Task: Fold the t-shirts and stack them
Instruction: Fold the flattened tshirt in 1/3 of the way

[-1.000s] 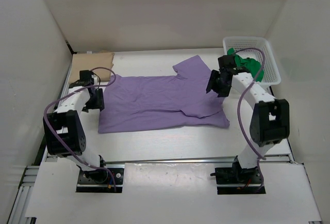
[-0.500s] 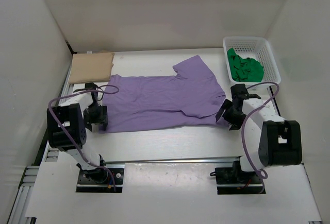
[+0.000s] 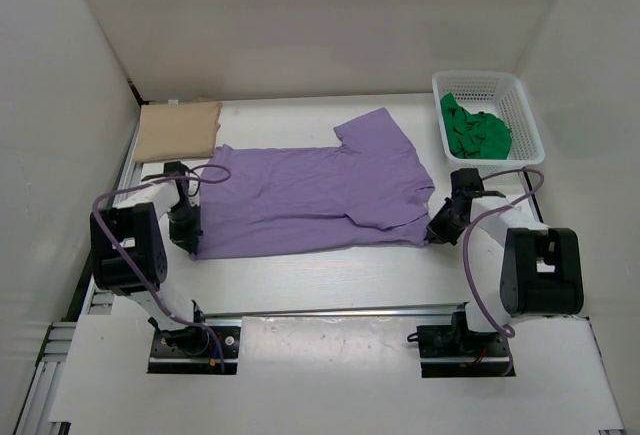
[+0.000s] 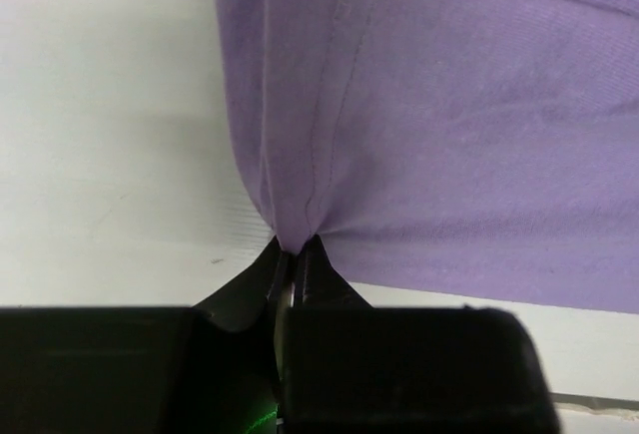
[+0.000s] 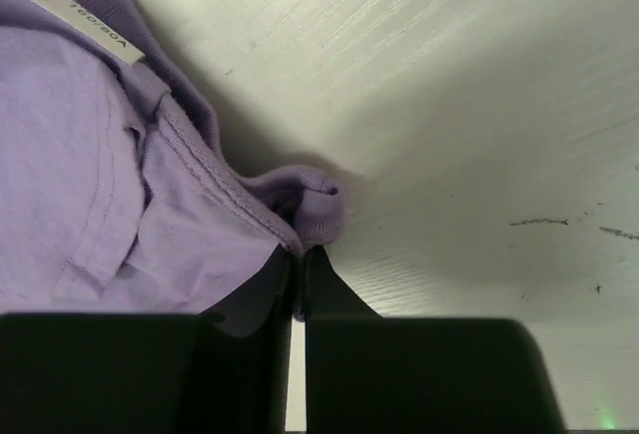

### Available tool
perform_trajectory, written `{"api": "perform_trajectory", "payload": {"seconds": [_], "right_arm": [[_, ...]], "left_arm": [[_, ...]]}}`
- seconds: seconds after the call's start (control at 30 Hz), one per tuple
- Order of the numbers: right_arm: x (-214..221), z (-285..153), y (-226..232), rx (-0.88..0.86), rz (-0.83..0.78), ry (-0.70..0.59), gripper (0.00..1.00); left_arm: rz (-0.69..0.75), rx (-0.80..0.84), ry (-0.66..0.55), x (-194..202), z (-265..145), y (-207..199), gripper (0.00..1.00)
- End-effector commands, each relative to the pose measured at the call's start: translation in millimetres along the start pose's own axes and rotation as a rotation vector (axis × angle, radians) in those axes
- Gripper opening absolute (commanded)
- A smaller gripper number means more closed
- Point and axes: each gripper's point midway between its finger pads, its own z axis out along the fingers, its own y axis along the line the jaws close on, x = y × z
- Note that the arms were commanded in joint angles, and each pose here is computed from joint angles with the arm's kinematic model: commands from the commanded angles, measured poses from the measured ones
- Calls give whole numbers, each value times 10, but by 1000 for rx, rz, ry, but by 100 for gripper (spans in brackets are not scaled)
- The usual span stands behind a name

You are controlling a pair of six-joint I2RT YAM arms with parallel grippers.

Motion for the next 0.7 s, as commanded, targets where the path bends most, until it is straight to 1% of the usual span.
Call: {"api": "perform_trajectory", "payload": {"seconds": [0.0,0.03,0.07,0.1,0.13,0.17,0.27,0.3,0.37,0.4,0.43,0.5,0.53,0.6,0.67], "right_arm": [[186,-95,-371,110,49,18,0],[204,-144,-442,125,58,7,0],[177,-248,-475,116,68,-34,0],[207,-295,-526,128,68,-44,0],[296,-344,-641,168,68,-34,0],[291,-425,-641,159,79,-60,0],[462,-494,-778,185,89,-44,0],[506,-498,-807,191,100,-38,0],[642,-502,-849,192,129,-3,0],[751,-474,-911,206,143,26,0],[837,-480,-922,201,173,47,0],[903,-504,-915,194,200,54,0],[923,-551,-938,203,246,37,0],[894,-612,-959,197,280,-14,0],[940,-670,-1057,239,333,-33,2]], "left_arm": [[-50,-88,-50,6,-100,260,10],[-67,-133,-68,11,-173,374,10],[-95,-155,-77,4,-229,471,10],[-107,-171,-75,33,-260,523,10],[-107,-180,-72,54,-324,541,10],[-121,-182,-85,73,-382,571,10],[-121,-182,-83,175,-472,566,10],[-115,-169,-46,287,-417,532,10],[-111,-157,-20,422,-411,498,10],[-106,-155,17,559,-358,480,10],[-105,-155,26,639,-360,472,10],[-100,-166,60,829,-290,471,10],[-97,-182,76,909,-286,491,10],[-96,-194,81,1017,-263,499,10],[-91,-202,104,1116,-279,505,10]]}}
